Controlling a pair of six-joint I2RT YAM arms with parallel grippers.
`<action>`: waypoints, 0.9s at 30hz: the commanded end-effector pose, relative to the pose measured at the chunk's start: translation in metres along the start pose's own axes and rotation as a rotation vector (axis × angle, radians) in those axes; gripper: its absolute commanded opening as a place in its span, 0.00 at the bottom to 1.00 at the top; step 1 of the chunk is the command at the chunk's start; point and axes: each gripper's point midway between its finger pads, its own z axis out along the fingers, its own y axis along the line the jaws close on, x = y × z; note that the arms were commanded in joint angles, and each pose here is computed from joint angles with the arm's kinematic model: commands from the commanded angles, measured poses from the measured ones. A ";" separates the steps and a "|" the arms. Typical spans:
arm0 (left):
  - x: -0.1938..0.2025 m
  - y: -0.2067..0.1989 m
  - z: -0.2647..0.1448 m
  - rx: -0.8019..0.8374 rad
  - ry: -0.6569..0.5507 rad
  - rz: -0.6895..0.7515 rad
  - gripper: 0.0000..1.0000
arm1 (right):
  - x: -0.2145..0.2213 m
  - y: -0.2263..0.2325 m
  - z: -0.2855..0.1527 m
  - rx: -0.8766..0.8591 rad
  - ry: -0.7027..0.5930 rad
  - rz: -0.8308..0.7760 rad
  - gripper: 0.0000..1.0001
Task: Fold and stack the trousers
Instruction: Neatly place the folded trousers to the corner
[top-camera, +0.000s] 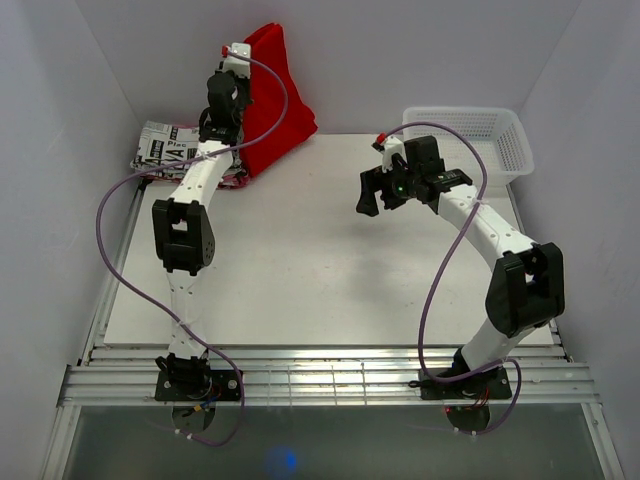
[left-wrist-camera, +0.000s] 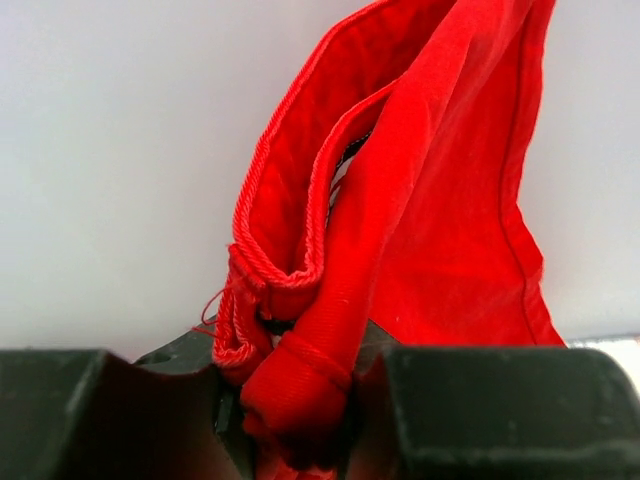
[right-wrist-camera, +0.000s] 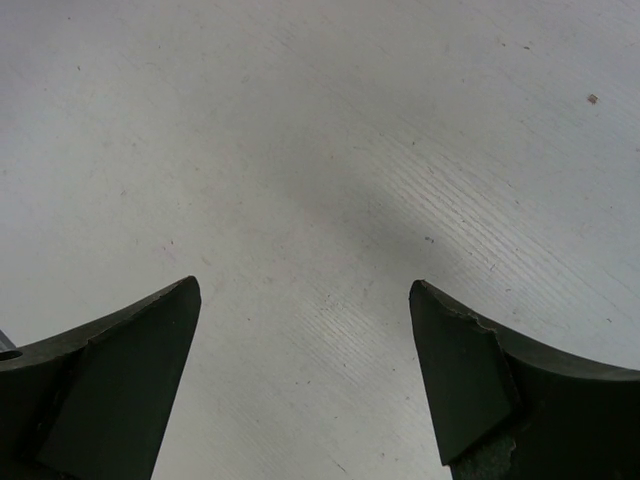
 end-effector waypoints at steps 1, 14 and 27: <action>-0.141 0.058 -0.031 -0.198 -0.274 -0.103 0.00 | -0.022 0.003 -0.002 -0.025 -0.049 -0.017 0.90; -0.099 0.129 -0.064 -0.605 -0.202 -0.174 0.00 | -0.026 0.006 0.005 -0.057 -0.052 -0.003 0.90; -0.074 0.229 -0.089 -0.882 -0.232 -0.215 0.00 | -0.026 0.006 0.003 -0.053 -0.050 -0.005 0.90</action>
